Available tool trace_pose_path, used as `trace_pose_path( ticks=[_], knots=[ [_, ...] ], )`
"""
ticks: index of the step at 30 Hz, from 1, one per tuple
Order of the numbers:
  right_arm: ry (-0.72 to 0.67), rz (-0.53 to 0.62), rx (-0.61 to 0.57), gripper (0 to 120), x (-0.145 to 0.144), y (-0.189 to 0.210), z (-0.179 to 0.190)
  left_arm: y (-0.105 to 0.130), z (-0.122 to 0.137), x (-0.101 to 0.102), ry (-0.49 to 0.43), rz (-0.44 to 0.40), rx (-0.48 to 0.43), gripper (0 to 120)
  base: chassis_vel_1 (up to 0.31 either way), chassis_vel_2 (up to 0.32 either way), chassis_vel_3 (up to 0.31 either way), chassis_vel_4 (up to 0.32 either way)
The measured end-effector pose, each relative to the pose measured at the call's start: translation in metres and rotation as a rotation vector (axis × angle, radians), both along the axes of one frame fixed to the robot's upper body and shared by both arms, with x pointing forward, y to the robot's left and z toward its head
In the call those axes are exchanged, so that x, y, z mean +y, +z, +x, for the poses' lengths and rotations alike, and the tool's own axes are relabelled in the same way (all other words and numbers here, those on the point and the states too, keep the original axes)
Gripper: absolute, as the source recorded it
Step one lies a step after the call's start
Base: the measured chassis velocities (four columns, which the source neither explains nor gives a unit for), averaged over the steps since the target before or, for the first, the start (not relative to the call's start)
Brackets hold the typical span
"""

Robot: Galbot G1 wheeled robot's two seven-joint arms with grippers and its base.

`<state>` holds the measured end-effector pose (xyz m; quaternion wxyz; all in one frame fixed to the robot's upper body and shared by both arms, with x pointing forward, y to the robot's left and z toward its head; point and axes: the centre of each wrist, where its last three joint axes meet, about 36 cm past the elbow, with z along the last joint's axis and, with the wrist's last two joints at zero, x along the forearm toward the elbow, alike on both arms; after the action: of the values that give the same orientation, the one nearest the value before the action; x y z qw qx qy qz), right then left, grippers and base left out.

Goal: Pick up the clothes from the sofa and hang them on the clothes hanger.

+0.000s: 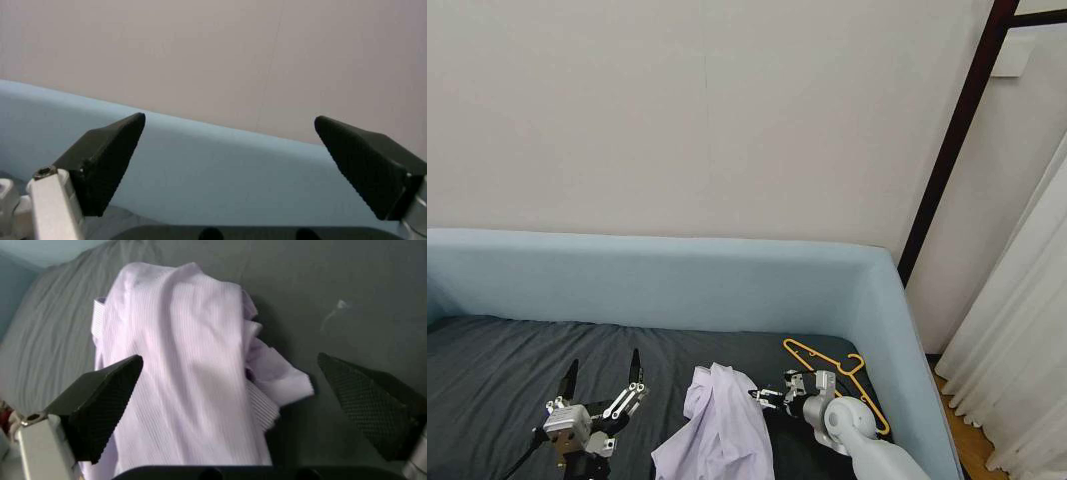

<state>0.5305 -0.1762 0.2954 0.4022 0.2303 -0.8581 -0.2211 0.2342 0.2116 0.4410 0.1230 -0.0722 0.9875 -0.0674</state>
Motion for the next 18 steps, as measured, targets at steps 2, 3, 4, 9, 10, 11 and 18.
trace_pose_path(
  ticks=[2,3,4,9,10,11,18],
  knots=[
    [0.001,0.004,0.000,96,0.002,0.000,0.000,-0.001,0.000,0.000,0.001,-0.001,0.003,100,0.000,0.000,0.000,0.000],
    [0.005,0.004,0.000,93,0.005,0.000,-0.001,-0.002,0.001,-0.001,0.001,-0.002,0.005,100,0.000,0.000,0.000,0.000],
    [0.010,0.001,0.001,88,0.007,0.000,-0.002,-0.003,0.001,-0.001,0.002,-0.002,0.006,100,0.000,0.000,0.000,0.000],
    [0.028,-0.022,0.007,71,0.017,-0.004,-0.007,-0.004,0.001,-0.001,0.003,-0.003,0.006,100,0.000,0.000,0.000,0.000],
    [0.030,-0.030,0.007,68,0.018,-0.006,-0.008,-0.004,0.001,-0.001,0.003,-0.003,0.005,100,0.000,0.000,0.000,0.000],
    [0.032,-0.039,0.006,63,0.020,-0.008,-0.009,-0.004,0.001,-0.002,0.003,-0.003,0.005,100,0.000,0.000,0.000,0.000],
    [0.032,-0.044,0.000,36,0.024,-0.010,-0.014,-0.004,-0.002,-0.001,0.006,0.001,0.000,100,0.000,0.000,0.000,0.000]
  ],
)
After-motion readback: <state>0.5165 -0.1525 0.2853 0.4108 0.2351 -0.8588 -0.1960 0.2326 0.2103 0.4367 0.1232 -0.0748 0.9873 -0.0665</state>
